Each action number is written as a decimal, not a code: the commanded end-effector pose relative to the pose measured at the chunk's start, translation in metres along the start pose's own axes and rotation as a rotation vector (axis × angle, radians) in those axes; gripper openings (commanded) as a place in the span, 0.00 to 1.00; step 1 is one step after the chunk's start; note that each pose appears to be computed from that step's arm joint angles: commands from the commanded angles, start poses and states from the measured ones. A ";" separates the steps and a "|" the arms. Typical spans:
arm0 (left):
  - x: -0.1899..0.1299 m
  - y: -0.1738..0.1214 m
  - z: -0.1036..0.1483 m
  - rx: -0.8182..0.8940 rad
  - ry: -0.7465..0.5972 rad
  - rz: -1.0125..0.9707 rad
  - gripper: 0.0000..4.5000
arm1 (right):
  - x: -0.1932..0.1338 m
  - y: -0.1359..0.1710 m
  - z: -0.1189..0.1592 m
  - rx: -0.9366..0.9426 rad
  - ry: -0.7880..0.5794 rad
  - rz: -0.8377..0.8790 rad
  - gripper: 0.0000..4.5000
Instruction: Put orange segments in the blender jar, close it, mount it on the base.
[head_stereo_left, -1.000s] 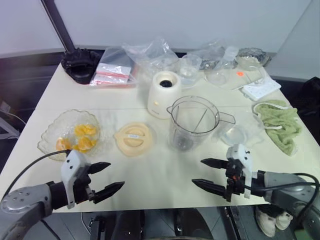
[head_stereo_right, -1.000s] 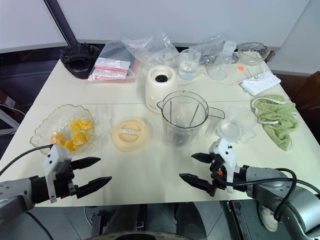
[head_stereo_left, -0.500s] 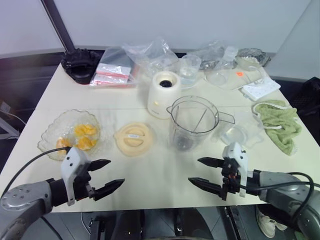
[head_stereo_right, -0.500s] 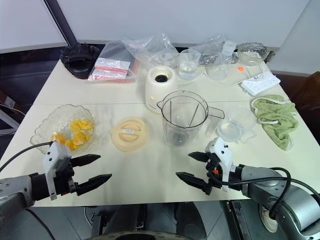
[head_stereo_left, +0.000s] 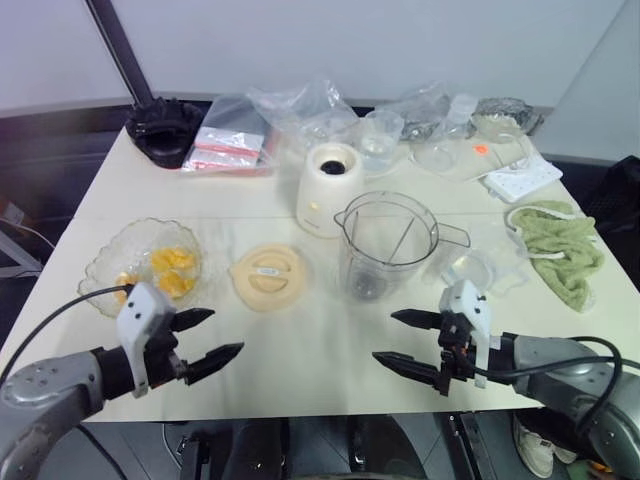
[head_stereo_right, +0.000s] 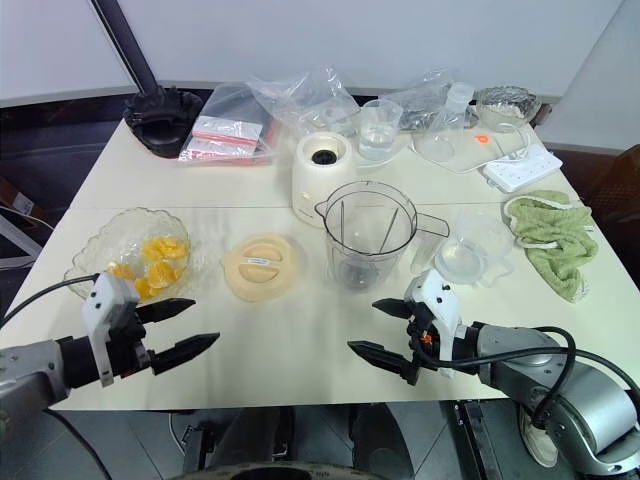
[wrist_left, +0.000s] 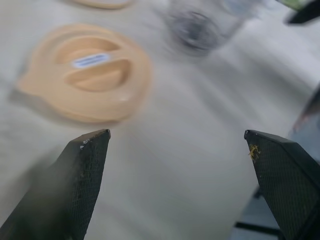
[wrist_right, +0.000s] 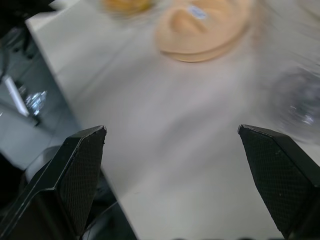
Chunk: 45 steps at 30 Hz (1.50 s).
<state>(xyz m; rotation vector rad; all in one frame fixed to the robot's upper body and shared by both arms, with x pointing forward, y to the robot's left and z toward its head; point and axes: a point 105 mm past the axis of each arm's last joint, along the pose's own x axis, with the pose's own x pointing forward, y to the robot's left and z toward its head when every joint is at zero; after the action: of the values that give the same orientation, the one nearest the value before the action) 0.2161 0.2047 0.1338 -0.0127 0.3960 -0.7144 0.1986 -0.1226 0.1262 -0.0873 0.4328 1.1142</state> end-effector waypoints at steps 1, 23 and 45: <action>-0.012 0.023 0.029 -0.039 -0.079 0.091 1.00 | -0.004 0.034 0.034 -0.140 -0.050 0.160 0.99; 0.010 0.146 0.038 -0.342 0.222 0.853 1.00 | 0.001 0.022 0.060 -0.170 -0.121 0.094 0.99; 0.050 0.205 0.012 -0.249 0.320 0.834 1.00 | -0.013 0.010 0.074 -0.054 -0.241 -0.005 0.99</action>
<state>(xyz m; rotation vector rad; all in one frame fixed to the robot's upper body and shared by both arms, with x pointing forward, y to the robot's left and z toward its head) 0.3799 0.3215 0.0869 0.0037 0.7702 0.1560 0.2072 -0.1079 0.1922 0.0024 0.2246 1.1221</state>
